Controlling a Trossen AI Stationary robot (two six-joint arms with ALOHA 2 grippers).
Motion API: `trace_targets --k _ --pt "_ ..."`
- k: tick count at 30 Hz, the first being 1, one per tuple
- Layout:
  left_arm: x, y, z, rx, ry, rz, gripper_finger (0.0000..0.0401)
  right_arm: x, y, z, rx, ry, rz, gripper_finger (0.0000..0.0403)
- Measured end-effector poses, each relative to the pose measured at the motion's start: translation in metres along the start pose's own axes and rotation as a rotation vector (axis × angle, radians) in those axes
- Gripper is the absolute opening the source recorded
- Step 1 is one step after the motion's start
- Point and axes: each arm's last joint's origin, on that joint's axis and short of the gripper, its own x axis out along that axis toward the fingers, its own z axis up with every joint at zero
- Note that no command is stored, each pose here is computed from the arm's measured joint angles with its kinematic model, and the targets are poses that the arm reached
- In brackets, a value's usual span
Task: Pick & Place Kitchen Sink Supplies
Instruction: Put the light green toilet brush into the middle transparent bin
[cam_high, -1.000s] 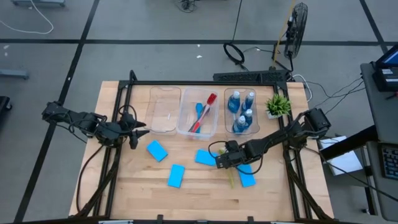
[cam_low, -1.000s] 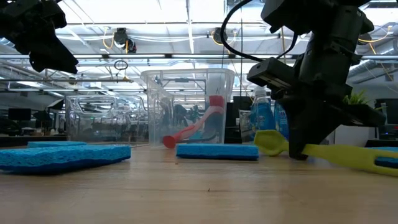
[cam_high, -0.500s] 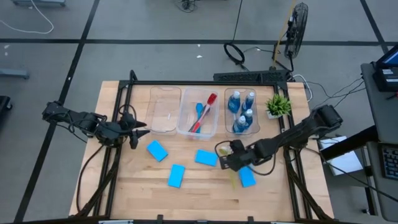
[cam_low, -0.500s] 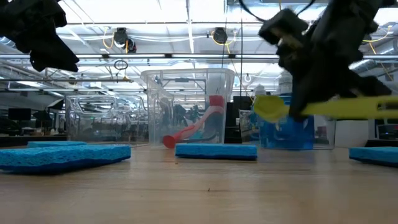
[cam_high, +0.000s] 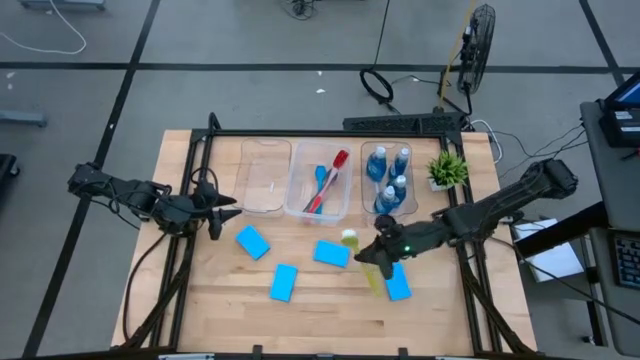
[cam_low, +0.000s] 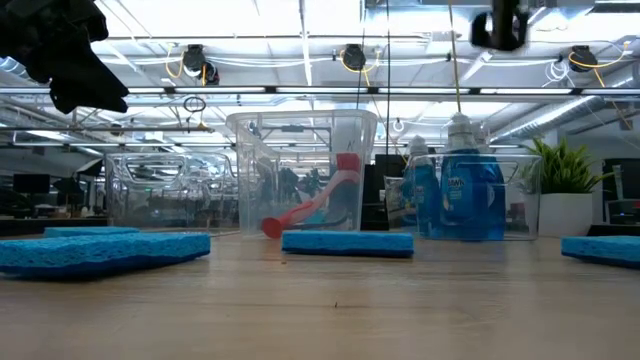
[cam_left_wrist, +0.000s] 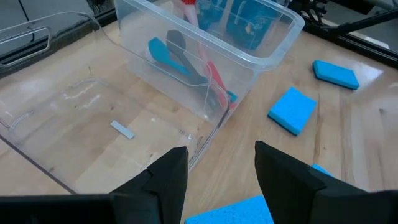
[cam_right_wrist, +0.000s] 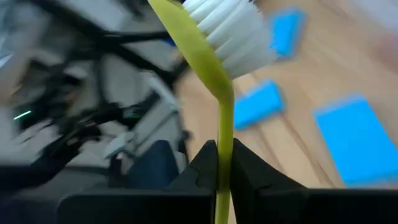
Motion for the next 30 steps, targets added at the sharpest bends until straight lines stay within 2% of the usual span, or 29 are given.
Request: trace_targets --k 7,16,20,24,30 --pt "0.0 0.0 0.0 -0.007 0.005 -0.007 0.0186 -0.031 0.029 0.018 -0.338 -0.084 0.333 0.0008" --pt "0.0 0.0 0.0 -0.016 0.009 -0.013 0.0186 -0.06 0.05 0.028 -0.581 -0.139 0.701 0.001" --pt "0.0 0.0 0.0 -0.037 0.009 -0.013 0.0186 -0.068 0.057 0.031 -0.693 -0.198 0.831 0.001" --pt "0.0 0.0 0.0 -0.042 0.009 -0.012 0.0186 -0.072 0.06 0.032 -0.762 -0.248 0.877 0.0011" --pt "0.0 0.0 0.0 -0.044 0.009 -0.012 0.0186 -0.069 0.059 0.033 -0.747 -0.25 0.851 0.0012"
